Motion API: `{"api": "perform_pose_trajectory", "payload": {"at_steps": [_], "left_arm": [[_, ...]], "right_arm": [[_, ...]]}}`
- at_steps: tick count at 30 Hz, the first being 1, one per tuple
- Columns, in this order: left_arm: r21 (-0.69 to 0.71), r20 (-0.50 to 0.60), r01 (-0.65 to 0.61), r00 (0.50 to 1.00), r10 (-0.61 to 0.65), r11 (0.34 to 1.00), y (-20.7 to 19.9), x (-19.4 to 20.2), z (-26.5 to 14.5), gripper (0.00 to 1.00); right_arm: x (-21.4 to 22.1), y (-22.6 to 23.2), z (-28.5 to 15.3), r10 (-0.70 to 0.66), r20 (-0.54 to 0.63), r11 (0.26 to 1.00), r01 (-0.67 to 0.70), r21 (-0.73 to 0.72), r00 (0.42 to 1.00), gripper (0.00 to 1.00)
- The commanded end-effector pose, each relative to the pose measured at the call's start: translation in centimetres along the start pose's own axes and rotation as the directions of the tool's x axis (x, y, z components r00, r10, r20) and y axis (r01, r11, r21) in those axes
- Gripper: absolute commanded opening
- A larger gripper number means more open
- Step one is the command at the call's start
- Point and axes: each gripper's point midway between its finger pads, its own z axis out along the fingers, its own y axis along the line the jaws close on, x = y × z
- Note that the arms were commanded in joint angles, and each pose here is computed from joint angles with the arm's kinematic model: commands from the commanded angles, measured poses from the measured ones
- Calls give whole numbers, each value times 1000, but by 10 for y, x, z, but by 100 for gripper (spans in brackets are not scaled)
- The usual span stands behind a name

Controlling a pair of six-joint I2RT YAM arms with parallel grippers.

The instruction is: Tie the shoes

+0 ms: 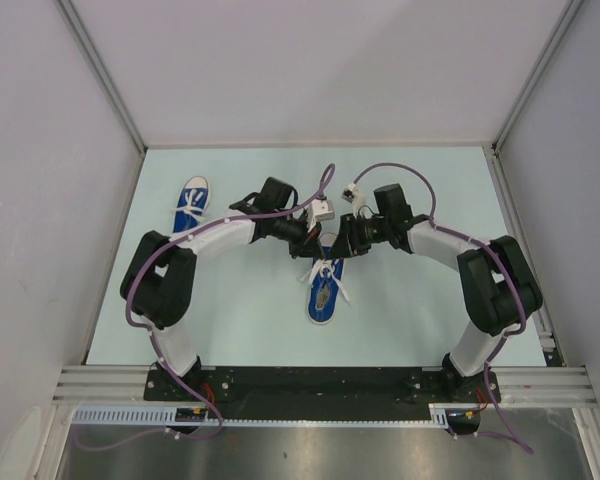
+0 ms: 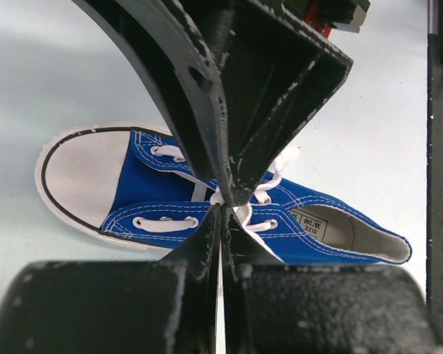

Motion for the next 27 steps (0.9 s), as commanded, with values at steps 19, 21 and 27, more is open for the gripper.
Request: {"api": "perform_pose_trajectory", "payload": {"at_steps": [19,21,27], "left_arm": [[2,103,-127,987,126,992,-3,-36,-13,0],[1,106,-129,986,128,992,-3,-37,-13,0],[10,92,-137,987,135,991,-5,-32,-13,0]], "right_arm": [[26,11,10,-38,-110,999,35,-29,993,28],[29,13,11,-40,-118,999,36,-33,992,27],[24,22,5,-59,-103,997,54,-50,993,36]]}}
